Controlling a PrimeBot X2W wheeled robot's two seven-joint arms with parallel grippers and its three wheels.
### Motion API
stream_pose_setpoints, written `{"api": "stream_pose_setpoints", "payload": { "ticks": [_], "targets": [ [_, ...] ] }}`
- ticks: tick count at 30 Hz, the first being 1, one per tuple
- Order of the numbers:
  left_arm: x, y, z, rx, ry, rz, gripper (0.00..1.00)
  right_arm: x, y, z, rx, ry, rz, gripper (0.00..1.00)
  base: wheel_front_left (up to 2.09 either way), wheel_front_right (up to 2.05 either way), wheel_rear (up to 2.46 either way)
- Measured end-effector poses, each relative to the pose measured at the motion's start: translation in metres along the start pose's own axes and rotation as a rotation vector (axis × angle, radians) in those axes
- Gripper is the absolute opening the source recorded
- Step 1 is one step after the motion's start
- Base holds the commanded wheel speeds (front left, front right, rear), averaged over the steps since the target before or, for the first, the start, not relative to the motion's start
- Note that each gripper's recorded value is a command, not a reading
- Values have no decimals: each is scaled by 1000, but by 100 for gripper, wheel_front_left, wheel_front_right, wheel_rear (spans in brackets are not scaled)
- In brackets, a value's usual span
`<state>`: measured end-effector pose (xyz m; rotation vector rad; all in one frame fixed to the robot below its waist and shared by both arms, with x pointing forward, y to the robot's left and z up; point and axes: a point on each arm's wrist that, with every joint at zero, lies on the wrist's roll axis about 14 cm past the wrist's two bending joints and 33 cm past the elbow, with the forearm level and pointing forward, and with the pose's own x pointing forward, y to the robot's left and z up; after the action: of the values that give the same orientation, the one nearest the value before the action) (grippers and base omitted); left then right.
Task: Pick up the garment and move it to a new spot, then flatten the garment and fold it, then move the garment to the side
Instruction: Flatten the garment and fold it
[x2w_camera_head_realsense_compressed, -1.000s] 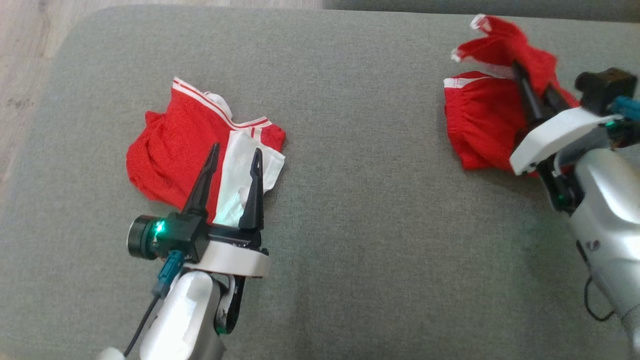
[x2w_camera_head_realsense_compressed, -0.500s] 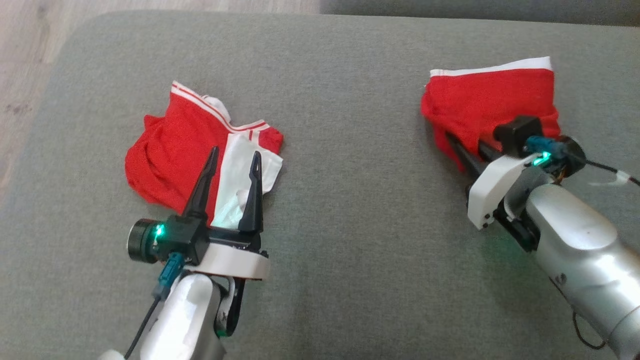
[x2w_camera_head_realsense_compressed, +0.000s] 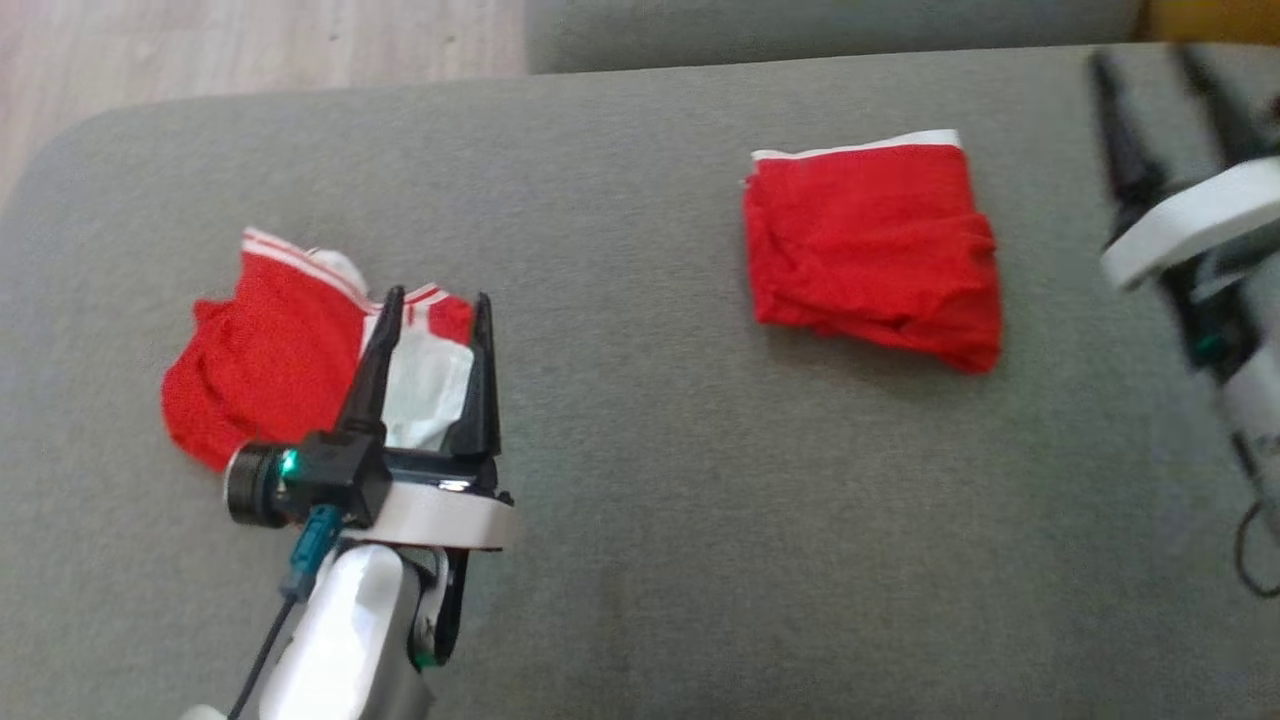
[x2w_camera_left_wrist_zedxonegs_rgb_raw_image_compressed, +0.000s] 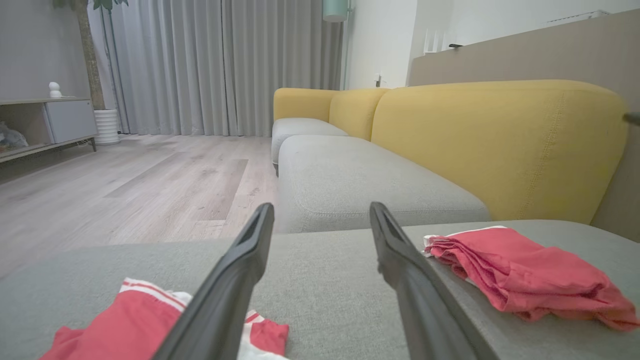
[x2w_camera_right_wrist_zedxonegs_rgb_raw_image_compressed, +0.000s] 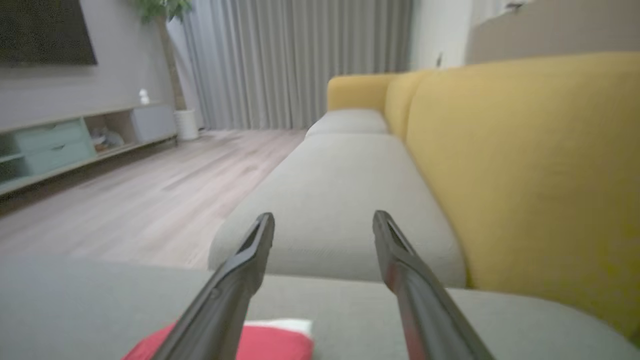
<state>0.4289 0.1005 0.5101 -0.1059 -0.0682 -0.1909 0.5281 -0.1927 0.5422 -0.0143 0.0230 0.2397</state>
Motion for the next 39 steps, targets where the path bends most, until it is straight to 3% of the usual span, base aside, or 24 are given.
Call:
{"api": "stream_pose_setpoints", "payload": {
  "ticks": [3, 6, 9, 16, 29, 30, 31, 39],
  "targets": [
    [5, -8, 5, -4, -16, -23, 100, -12, -34, 40, 3, -127, -95, 100, 0, 0, 0],
    [9, -16, 8, -9, -27, -46, 100, -35, -51, 50, 18, -198, -169, 100, 0, 0, 0],
    [10, -23, 10, -13, -33, -64, 100, -63, -48, 21, 57, -182, -225, 100, 0, 0, 0],
    [2, -28, -5, -24, 9, -76, 100, -114, 3, -50, 127, -69, -264, 100, 0, 0, 0],
    [-7, -18, -21, -29, 54, -53, 100, -113, 11, -55, 121, -68, -268, 100, 0, 0, 0],
    [-7, -16, -22, -30, 58, -49, 100, -110, 12, -55, 121, -66, -261, 18, 0, 0, 0],
    [-7, -15, -24, -31, 63, -44, 100, -105, 15, -56, 119, -62, -251, 0, 0, 0, 0],
    [-2, -1, -33, -24, 80, -14, 100, -54, 19, -47, 89, -60, -195, 0, 0, 0, 0]
  ]
}}
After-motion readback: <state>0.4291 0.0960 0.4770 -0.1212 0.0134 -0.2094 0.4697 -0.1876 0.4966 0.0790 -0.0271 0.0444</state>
